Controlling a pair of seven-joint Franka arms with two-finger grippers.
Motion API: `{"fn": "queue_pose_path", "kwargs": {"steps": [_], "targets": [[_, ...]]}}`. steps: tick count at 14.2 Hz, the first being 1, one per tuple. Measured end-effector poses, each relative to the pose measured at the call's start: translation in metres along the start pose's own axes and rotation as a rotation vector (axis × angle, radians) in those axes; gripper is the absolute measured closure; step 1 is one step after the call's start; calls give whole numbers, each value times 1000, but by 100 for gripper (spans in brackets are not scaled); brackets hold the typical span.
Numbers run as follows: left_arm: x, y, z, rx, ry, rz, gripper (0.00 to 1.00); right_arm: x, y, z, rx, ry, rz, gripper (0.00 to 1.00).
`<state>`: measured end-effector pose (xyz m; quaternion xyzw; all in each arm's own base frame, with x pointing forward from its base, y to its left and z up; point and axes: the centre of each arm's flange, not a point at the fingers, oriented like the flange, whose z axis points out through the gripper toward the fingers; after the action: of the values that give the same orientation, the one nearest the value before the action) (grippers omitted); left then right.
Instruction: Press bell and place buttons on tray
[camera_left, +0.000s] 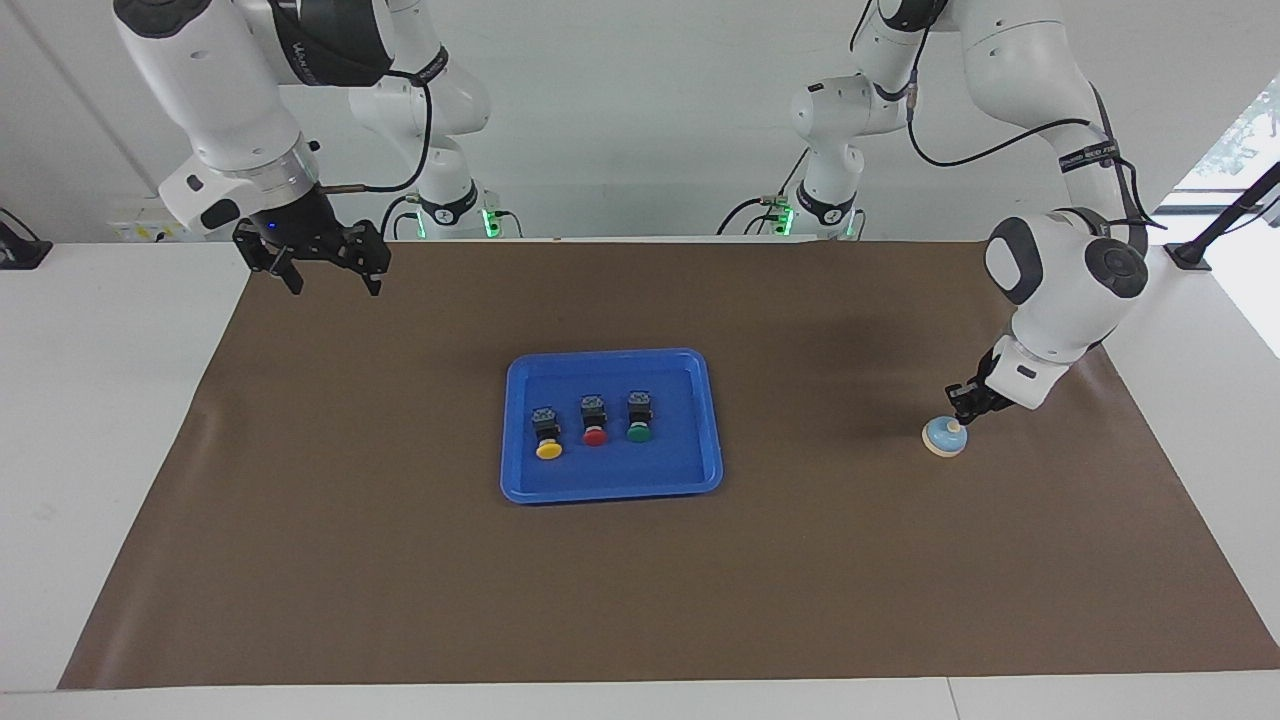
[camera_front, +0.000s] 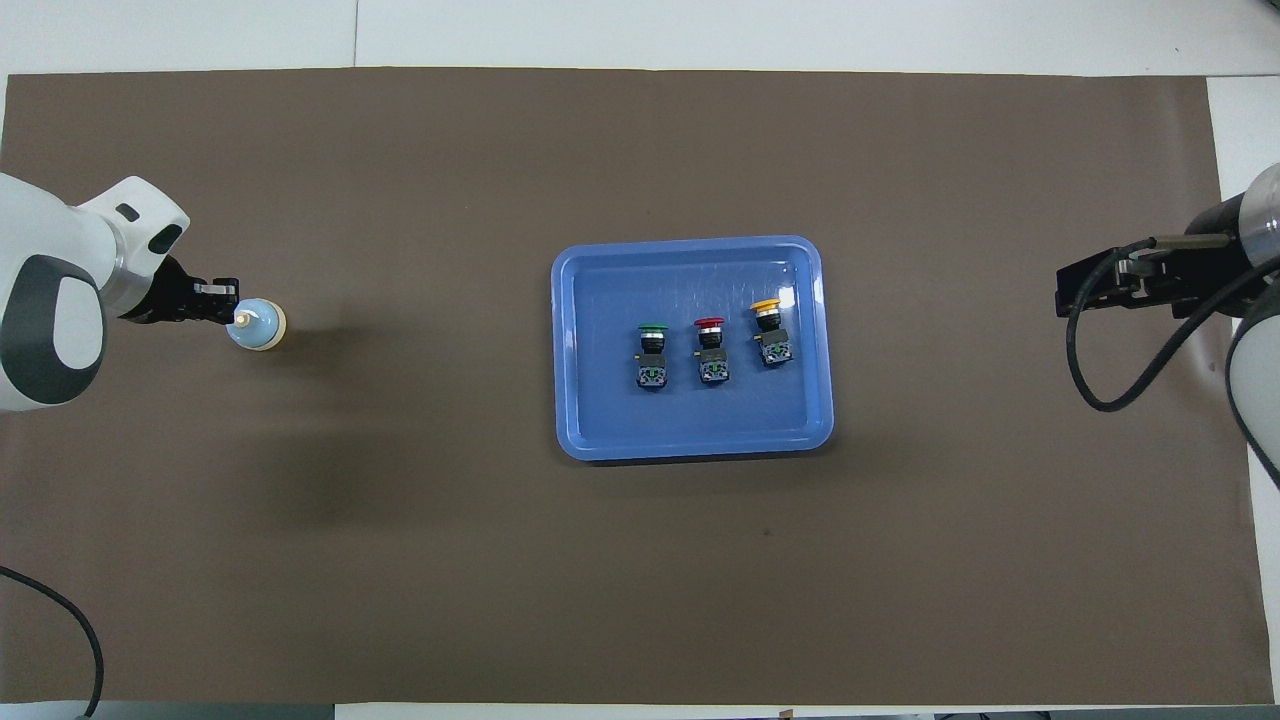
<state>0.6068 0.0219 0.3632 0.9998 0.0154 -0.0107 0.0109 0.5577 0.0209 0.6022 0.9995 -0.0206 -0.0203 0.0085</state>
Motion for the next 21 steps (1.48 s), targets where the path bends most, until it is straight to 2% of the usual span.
{"fn": "queue_pose_path", "kwargs": {"steps": [5, 8, 10, 12, 15, 19, 20, 21], "targets": [[-10, 0, 26, 0, 8, -1, 99, 0, 0, 0, 0, 0, 0, 0], [-11, 0, 24, 1, 19, -1, 99, 0, 0, 0, 0, 0, 0, 0], [-11, 1, 20, 0, -8, 3, 99, 0, 0, 0, 0, 0, 0, 0], [-7, 7, -5, -2, -67, 12, 83, 0, 0, 0, 0, 0, 0, 0], [-11, 18, -82, 3, -96, 30, 50, 0, 0, 0, 0, 0, 0, 0], [-58, 20, -167, 15, -117, 30, 8, 0, 0, 0, 0, 0, 0, 0], [-69, 21, -180, 17, -122, 31, 1, 0, 0, 0, 0, 0, 0, 0], [-77, 23, -190, 19, -125, 34, 0, 0, 0, 0, 0, 0, 0, 0]]}}
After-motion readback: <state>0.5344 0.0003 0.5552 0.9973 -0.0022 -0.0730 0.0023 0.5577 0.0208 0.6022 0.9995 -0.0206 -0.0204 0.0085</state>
